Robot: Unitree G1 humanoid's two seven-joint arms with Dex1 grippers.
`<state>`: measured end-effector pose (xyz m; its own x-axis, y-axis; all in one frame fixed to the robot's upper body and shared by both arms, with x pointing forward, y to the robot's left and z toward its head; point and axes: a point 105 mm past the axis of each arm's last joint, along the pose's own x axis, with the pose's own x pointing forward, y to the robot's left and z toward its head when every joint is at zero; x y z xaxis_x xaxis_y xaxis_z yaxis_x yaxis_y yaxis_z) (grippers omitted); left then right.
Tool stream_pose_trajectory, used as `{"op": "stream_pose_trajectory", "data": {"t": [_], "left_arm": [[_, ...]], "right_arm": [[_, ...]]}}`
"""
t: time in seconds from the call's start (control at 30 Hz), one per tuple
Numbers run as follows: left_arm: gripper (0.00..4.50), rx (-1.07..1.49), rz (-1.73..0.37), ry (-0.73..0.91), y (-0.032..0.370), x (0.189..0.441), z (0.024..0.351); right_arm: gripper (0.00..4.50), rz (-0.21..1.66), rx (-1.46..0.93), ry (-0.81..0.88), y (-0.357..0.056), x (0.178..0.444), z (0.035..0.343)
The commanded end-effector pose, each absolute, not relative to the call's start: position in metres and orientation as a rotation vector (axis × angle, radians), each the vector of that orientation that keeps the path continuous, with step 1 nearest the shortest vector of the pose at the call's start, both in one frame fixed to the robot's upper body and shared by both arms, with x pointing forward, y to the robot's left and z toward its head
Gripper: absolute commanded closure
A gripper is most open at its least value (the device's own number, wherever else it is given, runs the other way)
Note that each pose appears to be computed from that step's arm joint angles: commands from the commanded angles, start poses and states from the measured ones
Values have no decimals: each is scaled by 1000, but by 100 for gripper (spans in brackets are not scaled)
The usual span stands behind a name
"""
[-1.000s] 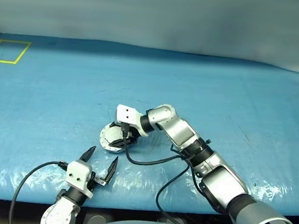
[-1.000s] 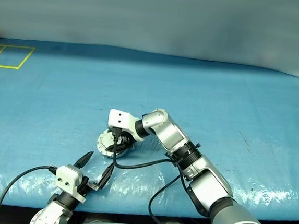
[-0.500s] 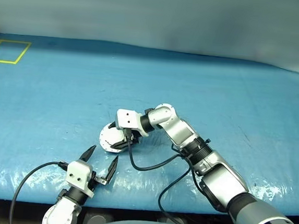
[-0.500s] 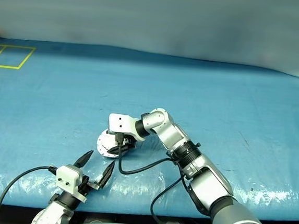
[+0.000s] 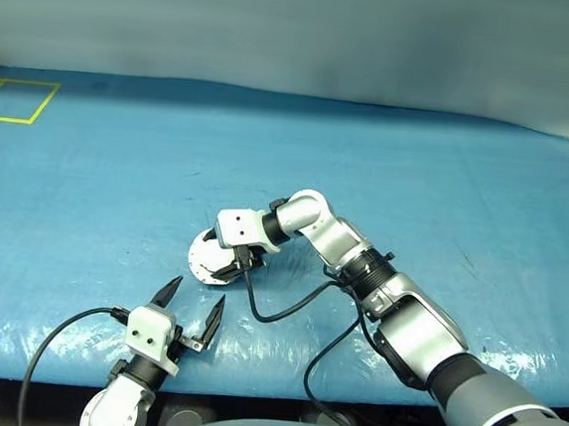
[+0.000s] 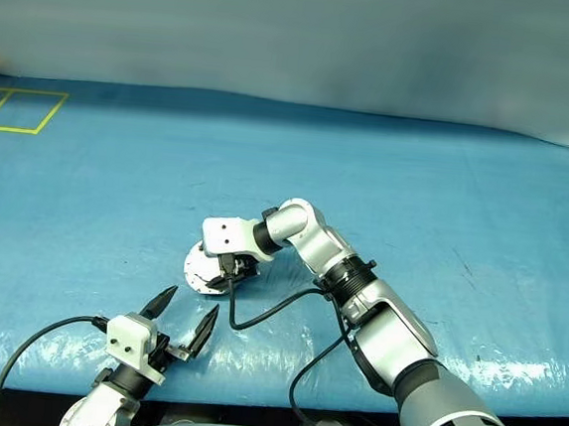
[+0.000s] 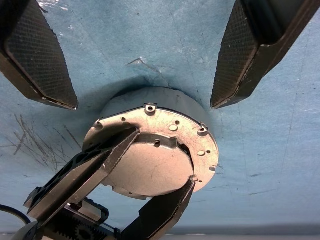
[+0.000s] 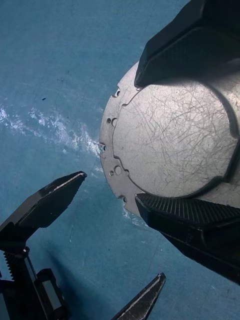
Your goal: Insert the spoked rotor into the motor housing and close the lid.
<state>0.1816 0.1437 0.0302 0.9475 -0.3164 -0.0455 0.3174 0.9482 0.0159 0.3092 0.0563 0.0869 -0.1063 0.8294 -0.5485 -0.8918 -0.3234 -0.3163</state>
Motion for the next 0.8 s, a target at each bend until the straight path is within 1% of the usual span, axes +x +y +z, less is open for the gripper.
{"op": "stream_pose_trajectory", "data": {"t": [0.03, 0.1, 0.23, 0.37, 0.47, 0.6, 0.7, 0.8], "left_arm": [[0, 40, -325, 13, 144, 182, 37], [0, 42, -325, 12, 145, 182, 38], [0, 47, -326, 11, 145, 182, 39], [0, 49, -328, 10, 145, 182, 41], [0, 48, -330, 9, 144, 182, 42], [0, 48, -330, 7, 144, 183, 43], [0, 48, -328, 6, 144, 183, 44], [0, 49, -323, 6, 144, 183, 44]], "right_arm": [[148, 1666, -786, 219, 44, 321, 72], [148, 1662, -768, 237, 44, 321, 69], [148, 1619, -689, 339, 42, 321, 59], [148, 1554, -675, 415, 38, 324, 49], [148, 1517, -636, 453, 37, 326, 47], [148, 1411, -609, 479, 35, 338, 46], [148, 1386, -587, 502, 33, 338, 45], [148, 1323, -577, 545, 28, 338, 38]]}}
